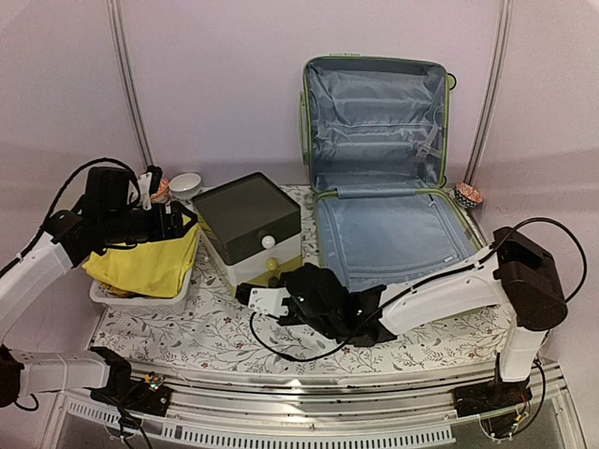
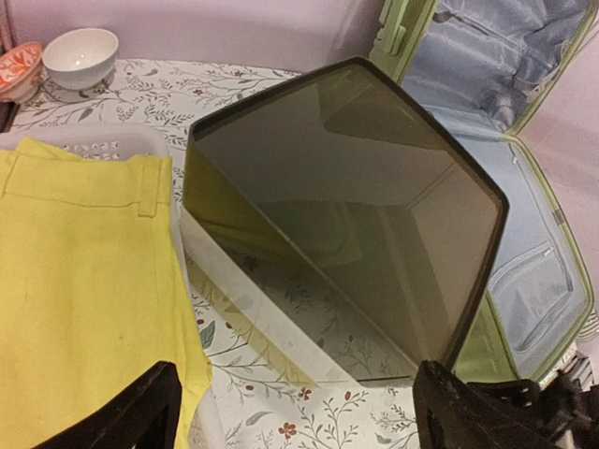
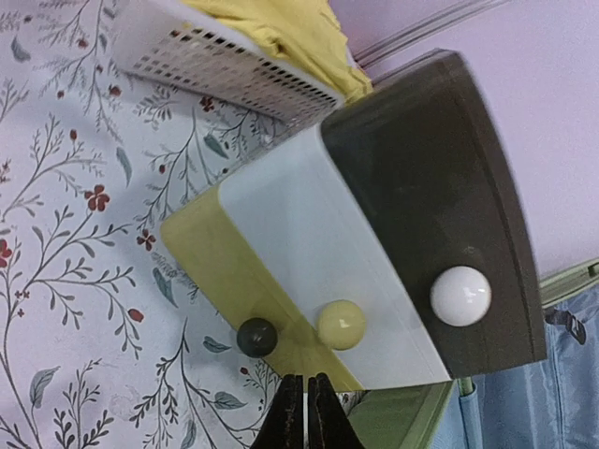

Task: Open, take out, and arrange the luggage
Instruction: Adjust the storage box at the center of the board.

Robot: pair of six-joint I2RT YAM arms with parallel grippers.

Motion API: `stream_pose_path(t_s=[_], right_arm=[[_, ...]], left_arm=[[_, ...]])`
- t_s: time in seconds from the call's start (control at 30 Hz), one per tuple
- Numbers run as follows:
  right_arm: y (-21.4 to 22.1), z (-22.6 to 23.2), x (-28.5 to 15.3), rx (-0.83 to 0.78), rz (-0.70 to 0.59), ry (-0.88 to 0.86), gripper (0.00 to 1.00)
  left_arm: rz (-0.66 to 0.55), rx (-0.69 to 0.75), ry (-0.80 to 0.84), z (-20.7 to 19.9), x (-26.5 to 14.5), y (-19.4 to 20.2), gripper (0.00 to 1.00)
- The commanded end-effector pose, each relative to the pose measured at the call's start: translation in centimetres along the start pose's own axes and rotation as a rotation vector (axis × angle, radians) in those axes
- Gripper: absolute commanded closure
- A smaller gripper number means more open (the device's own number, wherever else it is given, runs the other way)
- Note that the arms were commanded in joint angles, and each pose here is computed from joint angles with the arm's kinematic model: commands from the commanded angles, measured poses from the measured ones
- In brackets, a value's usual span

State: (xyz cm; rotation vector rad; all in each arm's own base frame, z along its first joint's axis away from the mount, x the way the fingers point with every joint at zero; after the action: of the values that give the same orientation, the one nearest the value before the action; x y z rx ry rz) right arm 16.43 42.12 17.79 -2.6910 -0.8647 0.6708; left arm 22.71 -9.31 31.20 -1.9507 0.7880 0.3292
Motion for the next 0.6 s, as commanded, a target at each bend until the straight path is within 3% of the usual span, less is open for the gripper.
stream_pose_path(t_s=[0.0, 0.3, 0.5, 0.57], right_arm=[[0.5, -2.1, -1.8, 0.154, -0.039, -0.006, 0.96], [4.2, -7.1, -3.2, 0.43, -0.027, 0.073, 0.97], [7.9, -11.0, -4.6, 0.669, -0.051, 0.111, 0.97], [8.9, -11.9, -5.1, 0.736, -0.068, 0.102, 0.96]], left_arm=[[-0.025, -0.101, -0.058, 1.5, -0.7, 0.9, 0.15], [-0.032, -0.215, -0.152, 3.9, -0.6, 3.0, 0.59], [0.038, -0.226, -0.158, 4.7, 2.0, 4.2, 0.98], [0.048, -0.219, -0.142, 4.7, 2.8, 4.1, 1.0]])
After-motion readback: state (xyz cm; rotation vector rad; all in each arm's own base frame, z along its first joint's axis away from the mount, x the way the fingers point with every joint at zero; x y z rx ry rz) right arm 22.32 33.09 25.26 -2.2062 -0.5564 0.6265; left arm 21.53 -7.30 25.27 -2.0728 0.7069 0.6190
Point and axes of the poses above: each gripper's point midway between its finger pads, its own x axis out along the fingers, its own z axis along the line the jaws close on, y = z × x, the point moved 10 cm from there along -x, back along the fingers, and after that the axes turned 11 degrees about -x, right-handed, at the moved point
